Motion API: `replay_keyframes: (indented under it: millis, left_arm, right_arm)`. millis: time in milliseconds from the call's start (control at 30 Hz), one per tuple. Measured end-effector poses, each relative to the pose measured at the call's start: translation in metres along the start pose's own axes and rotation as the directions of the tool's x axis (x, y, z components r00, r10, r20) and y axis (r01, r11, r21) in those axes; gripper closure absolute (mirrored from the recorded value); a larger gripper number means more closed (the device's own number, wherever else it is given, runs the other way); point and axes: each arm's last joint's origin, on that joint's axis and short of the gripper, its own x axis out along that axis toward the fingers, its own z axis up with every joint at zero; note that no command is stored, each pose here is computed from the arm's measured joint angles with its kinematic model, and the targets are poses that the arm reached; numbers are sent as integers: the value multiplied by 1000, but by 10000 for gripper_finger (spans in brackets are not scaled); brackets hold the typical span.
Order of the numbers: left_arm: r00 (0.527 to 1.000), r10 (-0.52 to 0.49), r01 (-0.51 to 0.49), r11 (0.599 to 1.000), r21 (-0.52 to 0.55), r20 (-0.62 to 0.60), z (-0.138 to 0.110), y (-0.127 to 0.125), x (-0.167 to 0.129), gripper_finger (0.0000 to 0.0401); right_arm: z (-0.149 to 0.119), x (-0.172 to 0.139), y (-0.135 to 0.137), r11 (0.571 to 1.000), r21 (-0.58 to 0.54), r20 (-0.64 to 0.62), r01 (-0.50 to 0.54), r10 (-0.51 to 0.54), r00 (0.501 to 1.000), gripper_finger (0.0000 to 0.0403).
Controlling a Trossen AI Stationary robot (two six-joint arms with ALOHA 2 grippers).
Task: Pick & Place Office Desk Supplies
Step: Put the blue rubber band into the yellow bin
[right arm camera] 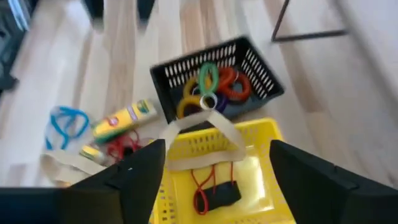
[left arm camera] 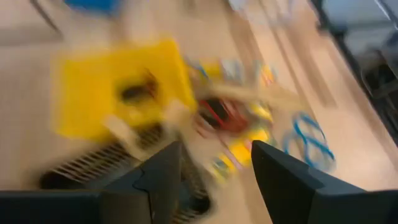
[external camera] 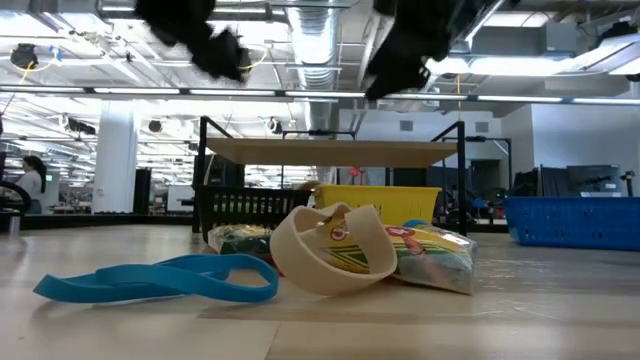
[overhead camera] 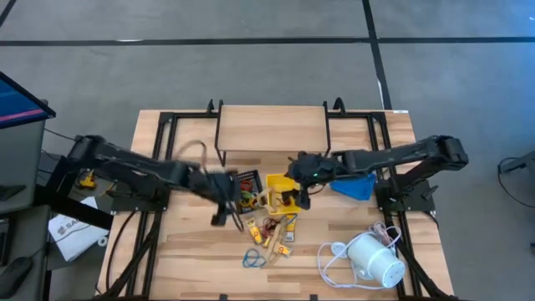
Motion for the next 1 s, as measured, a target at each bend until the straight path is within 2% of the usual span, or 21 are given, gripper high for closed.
replay_keyframes:
  millis: [100,233,367,467,533,700,867,933,1000]
  left_arm:
    - [991,-51,47,998,-35,-127,-21,-23,36,217]
    - [972,-102,91,994,-61,-214,-42,-50,76,221]
    - [958,-252,256,967,8,-133,-46,-77,105,222]
    - [949,-292,303,948,94,-116,-51,-93,120,219]
    - [949,-284,301,945,126,-137,-53,-95,126,219]
    - [960,-250,264,958,114,-127,-53,-82,142,212]
    - [950,-295,308,936,167,-99,-57,-75,158,203]
    - [940,-326,339,922,187,-98,-58,-76,163,211]
    - [941,-322,337,920,201,-101,-57,-78,165,243]
  right_arm:
    - [6,-25,5,1000,-6,72,-19,19,997,111]
    - [11,-50,11,1000,-21,159,-14,17,987,111]
    - [13,-61,12,998,-11,209,54,-50,977,111]
    - [13,-61,11,998,-11,206,57,-53,977,111]
    - [12,-59,12,998,-15,197,53,-50,979,110]
    - [12,-53,14,998,-19,189,51,-47,981,110]
    - [12,-53,14,999,-19,188,51,-46,981,110]
    - [12,-53,14,998,-19,186,51,-47,981,110]
    - [12,-53,14,998,-19,186,52,-47,981,110]
